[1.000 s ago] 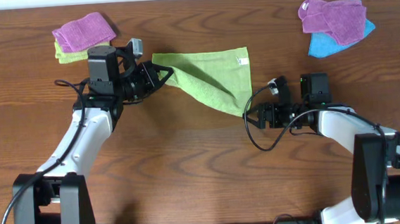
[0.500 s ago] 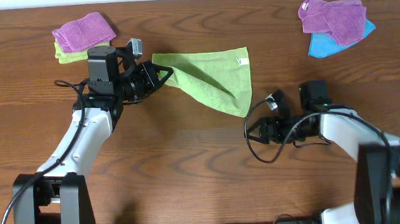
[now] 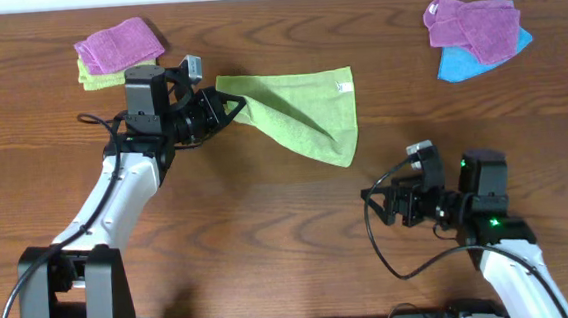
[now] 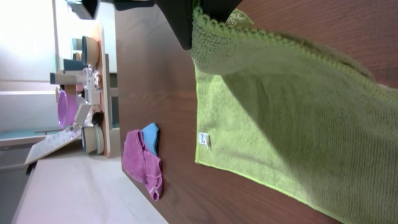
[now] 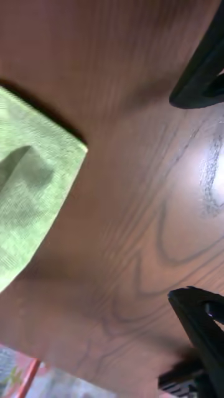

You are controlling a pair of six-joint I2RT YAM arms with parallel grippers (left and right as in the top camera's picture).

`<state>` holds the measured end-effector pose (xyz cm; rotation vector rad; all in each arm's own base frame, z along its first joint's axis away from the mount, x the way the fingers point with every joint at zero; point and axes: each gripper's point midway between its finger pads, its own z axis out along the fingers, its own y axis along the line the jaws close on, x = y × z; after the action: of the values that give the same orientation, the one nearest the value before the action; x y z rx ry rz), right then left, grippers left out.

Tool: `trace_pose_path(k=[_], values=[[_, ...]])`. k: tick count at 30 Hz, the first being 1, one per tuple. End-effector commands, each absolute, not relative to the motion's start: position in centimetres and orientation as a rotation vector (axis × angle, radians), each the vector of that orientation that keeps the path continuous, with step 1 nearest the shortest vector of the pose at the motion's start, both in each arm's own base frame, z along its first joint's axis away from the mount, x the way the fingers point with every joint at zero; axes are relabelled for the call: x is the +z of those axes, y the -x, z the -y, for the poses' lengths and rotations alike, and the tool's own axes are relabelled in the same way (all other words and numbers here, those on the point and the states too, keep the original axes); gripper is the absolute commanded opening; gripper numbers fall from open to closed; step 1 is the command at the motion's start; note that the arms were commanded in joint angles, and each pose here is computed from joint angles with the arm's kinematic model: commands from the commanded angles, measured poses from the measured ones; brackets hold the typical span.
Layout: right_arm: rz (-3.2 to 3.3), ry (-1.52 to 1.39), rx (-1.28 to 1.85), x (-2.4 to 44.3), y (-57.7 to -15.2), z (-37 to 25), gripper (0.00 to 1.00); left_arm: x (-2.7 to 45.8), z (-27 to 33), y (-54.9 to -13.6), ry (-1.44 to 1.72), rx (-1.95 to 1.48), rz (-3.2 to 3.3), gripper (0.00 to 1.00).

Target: Fold the cloth

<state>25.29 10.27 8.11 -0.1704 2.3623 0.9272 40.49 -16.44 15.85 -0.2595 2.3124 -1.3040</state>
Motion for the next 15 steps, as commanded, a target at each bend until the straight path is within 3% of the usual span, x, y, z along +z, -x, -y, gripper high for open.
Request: trace_pose_path(k=[1, 7, 15], values=[[-2.358, 0.08, 1.003, 8.1, -26.1, -10.5, 0.91, 16.9, 16.4, -41.3, 0.237, -1.294, -2.286, 0.06], [-2.323, 0.04, 1.223, 6.8, -27.7, -12.1, 0.9, 16.9, 16.4, -41.3, 0.217, -1.286, -2.283, 0.06], [-2.348, -0.011, 1.28, 4.8, -28.3, -12.3, 0.91, 16.9, 16.4, -41.3, 0.21, -1.282, -2.281, 0.06]])
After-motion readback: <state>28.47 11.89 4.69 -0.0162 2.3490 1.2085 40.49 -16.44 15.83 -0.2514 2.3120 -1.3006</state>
